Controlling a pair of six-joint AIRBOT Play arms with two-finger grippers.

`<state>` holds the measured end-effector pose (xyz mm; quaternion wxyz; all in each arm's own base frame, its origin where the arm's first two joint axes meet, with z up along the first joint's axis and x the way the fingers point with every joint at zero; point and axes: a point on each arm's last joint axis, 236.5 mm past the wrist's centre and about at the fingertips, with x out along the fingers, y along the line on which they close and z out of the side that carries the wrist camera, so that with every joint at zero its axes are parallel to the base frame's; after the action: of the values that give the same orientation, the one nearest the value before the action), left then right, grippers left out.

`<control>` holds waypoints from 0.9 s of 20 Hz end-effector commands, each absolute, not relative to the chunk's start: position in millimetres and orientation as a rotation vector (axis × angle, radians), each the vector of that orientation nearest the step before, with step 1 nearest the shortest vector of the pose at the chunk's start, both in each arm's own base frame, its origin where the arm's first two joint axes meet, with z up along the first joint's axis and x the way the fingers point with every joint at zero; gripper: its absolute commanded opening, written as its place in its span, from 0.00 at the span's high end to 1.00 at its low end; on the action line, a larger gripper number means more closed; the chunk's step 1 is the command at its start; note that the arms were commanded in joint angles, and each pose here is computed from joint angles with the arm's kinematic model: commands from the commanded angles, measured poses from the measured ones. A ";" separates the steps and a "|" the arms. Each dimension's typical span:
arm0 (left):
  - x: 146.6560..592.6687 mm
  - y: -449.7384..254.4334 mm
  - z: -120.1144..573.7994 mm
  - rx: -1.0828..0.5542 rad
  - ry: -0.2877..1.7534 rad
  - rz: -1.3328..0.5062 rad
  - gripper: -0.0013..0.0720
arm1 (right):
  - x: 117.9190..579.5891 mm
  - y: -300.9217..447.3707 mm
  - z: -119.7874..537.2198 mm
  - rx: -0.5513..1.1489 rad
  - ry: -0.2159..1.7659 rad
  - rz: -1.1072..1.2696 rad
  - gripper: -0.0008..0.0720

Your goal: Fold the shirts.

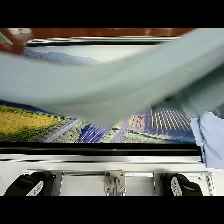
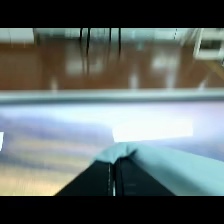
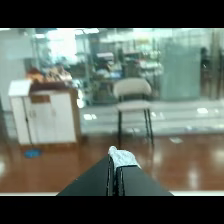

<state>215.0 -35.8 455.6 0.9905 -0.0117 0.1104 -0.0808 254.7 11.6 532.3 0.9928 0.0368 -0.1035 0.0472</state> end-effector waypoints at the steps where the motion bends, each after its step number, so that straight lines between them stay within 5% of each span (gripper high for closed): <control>1: 233.3 -30.5 388.1 0.013 0.445 -0.117 0.94 | 266.5 2.8 474.4 0.049 0.040 0.058 0.91; 9: 346.3 -65.6 184.6 0.007 0.827 -0.130 0.94 | 345.6 -7.2 283.5 0.205 0.757 0.184 0.91; 14: 386.5 -98.8 63.6 -0.058 1.097 -0.177 0.94 | 468.0 -5.6 152.9 0.329 0.846 0.175 0.91; 18: 356.5 -98.8 -1.4 -0.033 1.387 -0.173 0.94 | 531.6 24.0 63.3 0.514 0.906 0.154 0.91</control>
<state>376.2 -94.9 45.2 0.8235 -0.0154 0.5618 -0.0776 489.4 5.4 128.4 0.8832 0.1877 0.4208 0.0878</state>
